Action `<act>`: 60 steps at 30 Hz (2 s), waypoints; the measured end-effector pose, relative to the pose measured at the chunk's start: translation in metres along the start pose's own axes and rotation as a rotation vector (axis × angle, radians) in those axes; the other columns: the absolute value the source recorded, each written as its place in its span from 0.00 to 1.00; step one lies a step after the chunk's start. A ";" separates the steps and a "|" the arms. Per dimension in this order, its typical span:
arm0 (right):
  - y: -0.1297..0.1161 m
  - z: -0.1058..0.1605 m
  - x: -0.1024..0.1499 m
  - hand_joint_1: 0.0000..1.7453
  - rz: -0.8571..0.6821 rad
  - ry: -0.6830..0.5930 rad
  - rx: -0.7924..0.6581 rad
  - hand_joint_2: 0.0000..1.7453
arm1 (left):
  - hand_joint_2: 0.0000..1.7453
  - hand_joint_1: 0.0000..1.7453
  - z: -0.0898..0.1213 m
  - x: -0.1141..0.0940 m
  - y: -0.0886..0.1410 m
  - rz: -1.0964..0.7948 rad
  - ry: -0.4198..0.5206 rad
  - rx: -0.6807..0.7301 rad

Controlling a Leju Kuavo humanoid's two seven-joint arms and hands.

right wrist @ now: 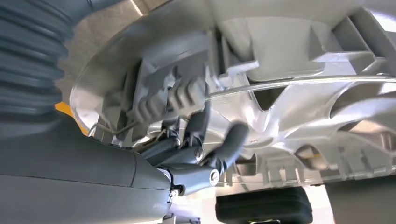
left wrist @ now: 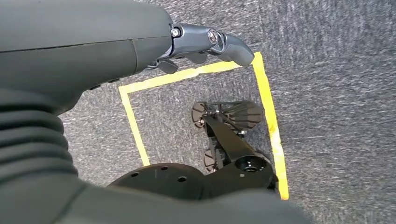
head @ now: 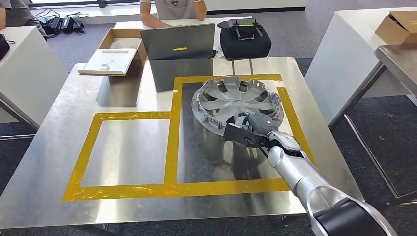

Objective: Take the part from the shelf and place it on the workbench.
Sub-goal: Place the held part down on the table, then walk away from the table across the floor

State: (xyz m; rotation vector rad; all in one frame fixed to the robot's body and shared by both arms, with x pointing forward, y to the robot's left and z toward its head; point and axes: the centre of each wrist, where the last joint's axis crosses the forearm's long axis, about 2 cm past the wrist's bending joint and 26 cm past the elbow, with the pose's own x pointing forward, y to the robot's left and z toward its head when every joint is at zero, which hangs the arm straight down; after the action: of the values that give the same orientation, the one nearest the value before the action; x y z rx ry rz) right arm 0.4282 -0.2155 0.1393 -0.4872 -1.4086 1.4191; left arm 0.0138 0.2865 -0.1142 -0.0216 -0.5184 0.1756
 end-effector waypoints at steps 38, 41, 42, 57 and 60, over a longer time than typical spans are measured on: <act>-0.017 0.172 0.020 0.00 -0.478 -0.553 -1.294 0.00 | 0.00 0.00 0.004 -0.007 0.000 0.056 -0.037 0.022; -0.017 0.195 0.029 0.00 -0.446 -0.577 -1.339 0.00 | 0.00 0.00 0.003 -0.007 0.002 0.053 -0.037 0.023; -0.017 0.202 0.031 0.00 -0.437 -0.581 -1.352 0.00 | 0.00 0.00 0.003 -0.007 0.002 0.051 -0.036 0.023; -0.005 0.257 0.046 0.00 -0.371 -0.565 -1.426 0.00 | 0.00 0.00 0.003 -0.004 0.010 0.015 -0.055 0.026; -0.002 0.263 0.046 0.00 -0.370 -0.551 -1.434 0.00 | 0.00 0.00 0.002 -0.003 0.011 0.008 -0.056 0.023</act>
State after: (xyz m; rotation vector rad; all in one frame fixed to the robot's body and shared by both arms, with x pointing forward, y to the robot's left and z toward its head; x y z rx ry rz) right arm 0.1888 -0.3039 0.2185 -0.6522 -2.6910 0.0069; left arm 0.0081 0.2963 -0.1145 0.0039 -0.5719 0.1904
